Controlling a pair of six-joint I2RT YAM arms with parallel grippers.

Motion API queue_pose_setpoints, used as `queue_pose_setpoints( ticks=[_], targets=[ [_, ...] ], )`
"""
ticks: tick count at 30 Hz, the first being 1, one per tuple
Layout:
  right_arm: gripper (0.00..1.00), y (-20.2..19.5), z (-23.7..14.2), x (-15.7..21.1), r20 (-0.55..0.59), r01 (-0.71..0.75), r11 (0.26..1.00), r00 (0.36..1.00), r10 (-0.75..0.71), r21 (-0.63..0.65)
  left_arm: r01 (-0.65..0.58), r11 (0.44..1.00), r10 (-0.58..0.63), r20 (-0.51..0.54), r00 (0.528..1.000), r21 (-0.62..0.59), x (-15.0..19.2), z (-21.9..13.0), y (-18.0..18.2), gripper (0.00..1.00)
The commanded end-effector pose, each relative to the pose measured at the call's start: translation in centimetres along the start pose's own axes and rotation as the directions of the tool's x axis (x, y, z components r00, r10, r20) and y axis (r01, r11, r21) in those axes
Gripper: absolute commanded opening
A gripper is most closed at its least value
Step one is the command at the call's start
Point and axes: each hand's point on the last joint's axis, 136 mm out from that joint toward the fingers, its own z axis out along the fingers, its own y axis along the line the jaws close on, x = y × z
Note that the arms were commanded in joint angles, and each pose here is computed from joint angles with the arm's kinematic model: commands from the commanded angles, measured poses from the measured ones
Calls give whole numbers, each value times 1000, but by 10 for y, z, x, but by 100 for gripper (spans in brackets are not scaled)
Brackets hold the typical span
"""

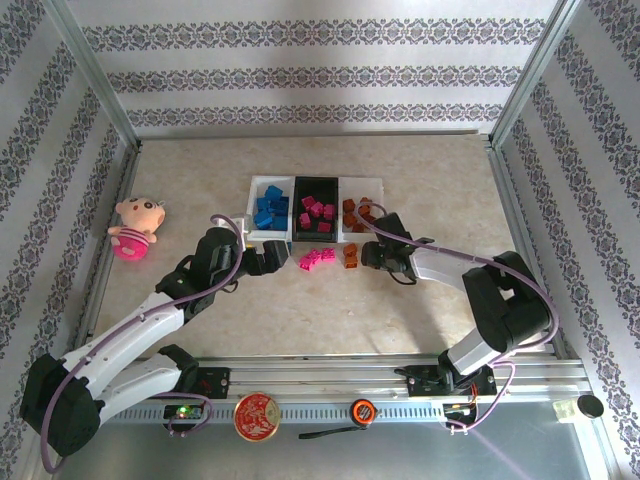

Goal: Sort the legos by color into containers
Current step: Pick up the lego from the center of the table, then place the lego in the container.

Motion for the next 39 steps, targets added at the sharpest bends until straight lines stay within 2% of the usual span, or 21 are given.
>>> queue_pose_setpoints(
  ticks=[1,4,9,16,20,23,29,32,36,39],
  targets=[
    [49,-2,6,10,-53,21,999,998,-19,32,-15,1000,15,-9,1000,-15,6,-2,3,100],
    [44,-3,10,16,-70,23,999,997,-20,39,-16,1000,16,-9,1000,-22,6,-1,5,100],
    [32,3,-4,6,-24,15,1000,1000,-15,4,-28,999,28,-14,1000,-26,7,-2,6,100],
    [25,39,-68,-29,136,64,983,990,-41,-170,-48,998,47,-15,999,-48,9,-7,11,100],
    [25,60,-94,-58,220,106,971,974,-58,-215,-51,997,50,-25,998,-51,13,-5,13,100],
    [26,69,-90,-83,248,124,972,966,-73,-197,-50,998,49,-40,998,-35,18,-2,12,100],
    [27,76,-51,-123,249,118,984,965,-82,-134,-44,998,41,-78,996,-41,28,0,16,100],
    [31,74,-35,-137,240,99,989,968,-71,-109,-44,998,40,-82,996,-47,31,-2,18,100],
    [58,80,-37,-152,257,116,986,963,-82,-120,-49,998,44,-88,995,-50,34,-5,20,100],
    [64,85,-54,-152,285,140,981,954,-97,-137,-52,998,48,-92,995,-45,35,-5,20,100]
  ],
)
